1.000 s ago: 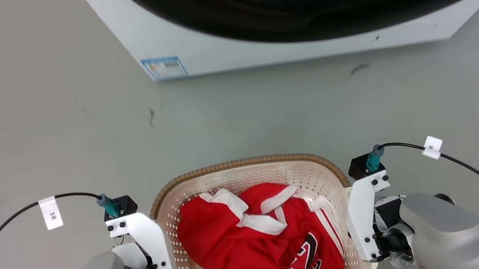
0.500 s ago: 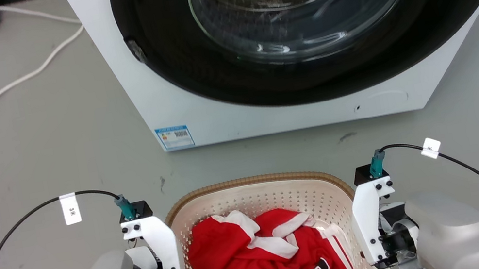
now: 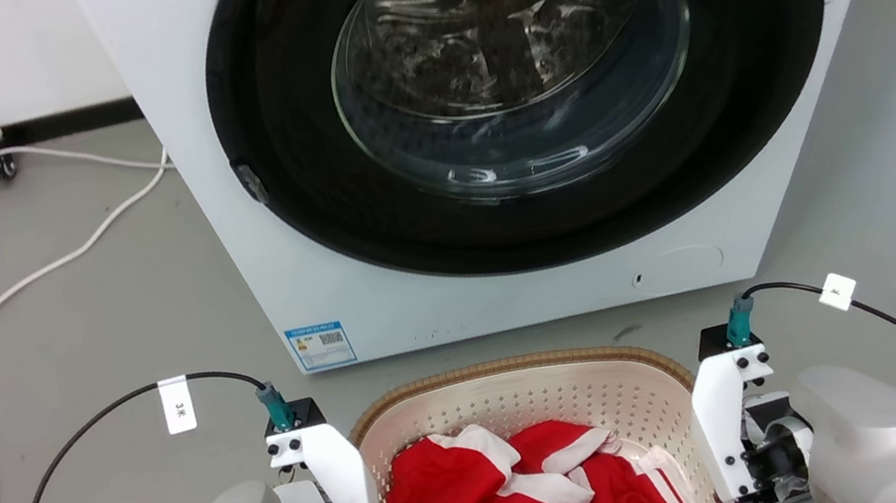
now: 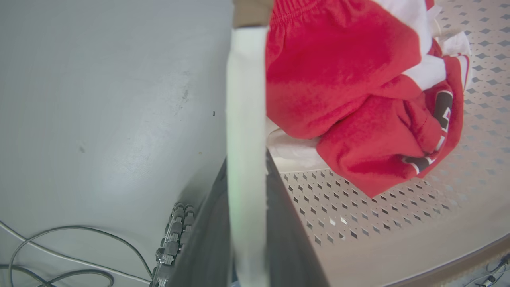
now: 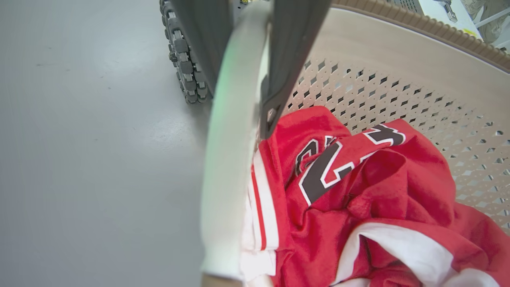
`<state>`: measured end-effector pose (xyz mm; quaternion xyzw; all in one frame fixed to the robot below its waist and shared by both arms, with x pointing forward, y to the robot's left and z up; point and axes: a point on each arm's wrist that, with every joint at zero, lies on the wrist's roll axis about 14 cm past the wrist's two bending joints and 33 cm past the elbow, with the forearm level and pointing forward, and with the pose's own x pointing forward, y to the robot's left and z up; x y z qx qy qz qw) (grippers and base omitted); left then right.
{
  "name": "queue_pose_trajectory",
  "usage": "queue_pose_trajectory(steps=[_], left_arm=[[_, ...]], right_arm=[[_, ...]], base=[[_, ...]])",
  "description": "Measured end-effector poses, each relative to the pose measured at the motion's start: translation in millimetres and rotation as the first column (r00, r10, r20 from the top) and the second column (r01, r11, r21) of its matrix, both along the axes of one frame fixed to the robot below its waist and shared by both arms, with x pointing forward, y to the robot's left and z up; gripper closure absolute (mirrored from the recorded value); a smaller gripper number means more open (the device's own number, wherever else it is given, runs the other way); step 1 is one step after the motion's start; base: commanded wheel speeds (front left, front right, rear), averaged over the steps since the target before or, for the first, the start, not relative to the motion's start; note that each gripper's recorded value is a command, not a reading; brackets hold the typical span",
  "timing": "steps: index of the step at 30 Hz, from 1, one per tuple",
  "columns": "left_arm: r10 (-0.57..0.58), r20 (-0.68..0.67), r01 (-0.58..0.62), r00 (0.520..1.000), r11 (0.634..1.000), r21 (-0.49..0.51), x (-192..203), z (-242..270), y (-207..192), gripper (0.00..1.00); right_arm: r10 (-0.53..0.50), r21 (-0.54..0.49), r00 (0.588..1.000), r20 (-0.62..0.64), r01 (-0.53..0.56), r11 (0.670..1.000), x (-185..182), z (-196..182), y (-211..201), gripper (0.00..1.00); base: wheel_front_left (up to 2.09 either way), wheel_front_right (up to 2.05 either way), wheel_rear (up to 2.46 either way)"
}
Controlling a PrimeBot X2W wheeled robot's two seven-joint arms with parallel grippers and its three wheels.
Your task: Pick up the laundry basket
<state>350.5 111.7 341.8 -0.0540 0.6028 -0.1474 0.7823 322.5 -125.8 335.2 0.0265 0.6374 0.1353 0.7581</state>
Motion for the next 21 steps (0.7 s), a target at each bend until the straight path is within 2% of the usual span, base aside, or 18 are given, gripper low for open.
queue_pose_trajectory(steps=[9,21], left_arm=[[-0.035,0.015,0.035,0.999,0.999,-0.013,-4,13,-13,1.0],[-0.028,0.008,0.028,1.0,0.999,-0.016,-12,19,-12,1.0]], right_arm=[[-0.025,-0.014,0.998,0.053,0.026,1.0,2,12,-14,1.0],[-0.017,-0.008,0.998,0.056,0.018,1.0,-3,16,-11,1.0]], base=[[0.0,0.0,0.0],[0.0,0.0,0.0]])
